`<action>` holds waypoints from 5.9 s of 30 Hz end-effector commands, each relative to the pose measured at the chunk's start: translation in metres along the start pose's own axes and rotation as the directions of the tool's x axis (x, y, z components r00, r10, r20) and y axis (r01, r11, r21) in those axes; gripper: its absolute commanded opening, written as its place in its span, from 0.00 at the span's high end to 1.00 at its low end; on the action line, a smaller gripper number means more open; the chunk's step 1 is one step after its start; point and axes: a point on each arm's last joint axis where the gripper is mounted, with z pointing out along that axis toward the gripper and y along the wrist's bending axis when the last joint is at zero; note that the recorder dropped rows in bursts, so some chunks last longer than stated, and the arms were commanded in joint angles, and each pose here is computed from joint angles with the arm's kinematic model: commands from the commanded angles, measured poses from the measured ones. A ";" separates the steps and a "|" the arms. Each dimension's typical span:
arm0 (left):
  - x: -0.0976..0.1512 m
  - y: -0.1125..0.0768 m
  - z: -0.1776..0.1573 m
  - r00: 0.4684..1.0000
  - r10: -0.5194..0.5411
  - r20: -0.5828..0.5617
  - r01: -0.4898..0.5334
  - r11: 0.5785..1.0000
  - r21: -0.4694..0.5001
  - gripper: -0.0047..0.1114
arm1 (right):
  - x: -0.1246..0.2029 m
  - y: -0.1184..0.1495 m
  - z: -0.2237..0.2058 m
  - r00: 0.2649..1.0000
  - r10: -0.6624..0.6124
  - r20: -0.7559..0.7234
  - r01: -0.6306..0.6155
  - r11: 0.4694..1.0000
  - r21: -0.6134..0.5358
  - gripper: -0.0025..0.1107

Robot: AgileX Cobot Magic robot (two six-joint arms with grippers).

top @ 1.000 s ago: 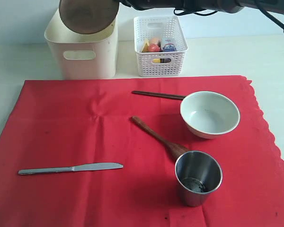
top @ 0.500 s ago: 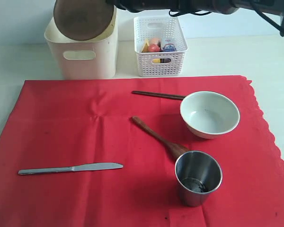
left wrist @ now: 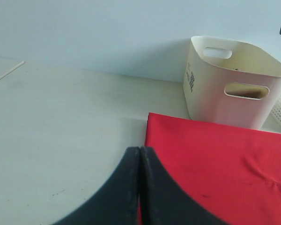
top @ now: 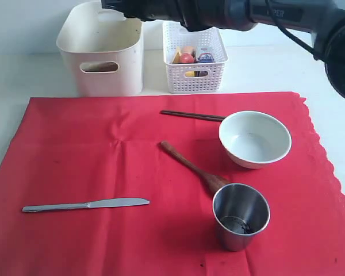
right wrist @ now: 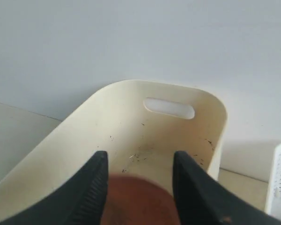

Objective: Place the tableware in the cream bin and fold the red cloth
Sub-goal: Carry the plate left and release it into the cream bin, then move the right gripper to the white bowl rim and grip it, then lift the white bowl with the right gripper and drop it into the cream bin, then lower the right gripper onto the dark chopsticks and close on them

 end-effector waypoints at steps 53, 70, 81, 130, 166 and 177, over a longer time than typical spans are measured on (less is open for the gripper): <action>-0.001 0.000 0.000 1.000 -0.007 0.010 0.007 1.000 0.000 0.95 | 0.111 -0.159 -0.180 0.497 0.114 -0.860 0.040 0.987 0.154 0.71; -0.001 0.000 0.000 1.000 -0.007 0.010 0.007 1.000 0.000 0.95 | -0.021 -0.102 -0.182 0.851 0.057 -0.521 -0.175 0.968 -0.180 0.98; -0.001 0.000 0.000 1.000 -0.007 0.010 0.007 1.000 0.000 0.95 | -0.030 -0.041 -0.076 0.973 -0.123 -0.195 0.053 0.944 -0.327 0.98; -0.001 0.000 0.000 1.000 -0.007 0.010 0.007 1.000 0.000 0.95 | -0.108 -0.021 -0.142 0.851 -0.288 -0.439 0.215 0.954 -0.208 0.90; -0.001 0.000 0.000 1.000 -0.007 0.010 0.007 1.000 0.000 0.95 | 0.132 -0.105 -0.084 0.462 -0.358 -0.811 0.380 0.907 -0.183 0.61; -0.001 0.000 0.000 1.000 -0.007 0.010 0.007 1.000 0.000 0.95 | 0.135 -0.103 -0.089 0.412 -0.355 -0.839 0.351 0.912 -0.213 0.98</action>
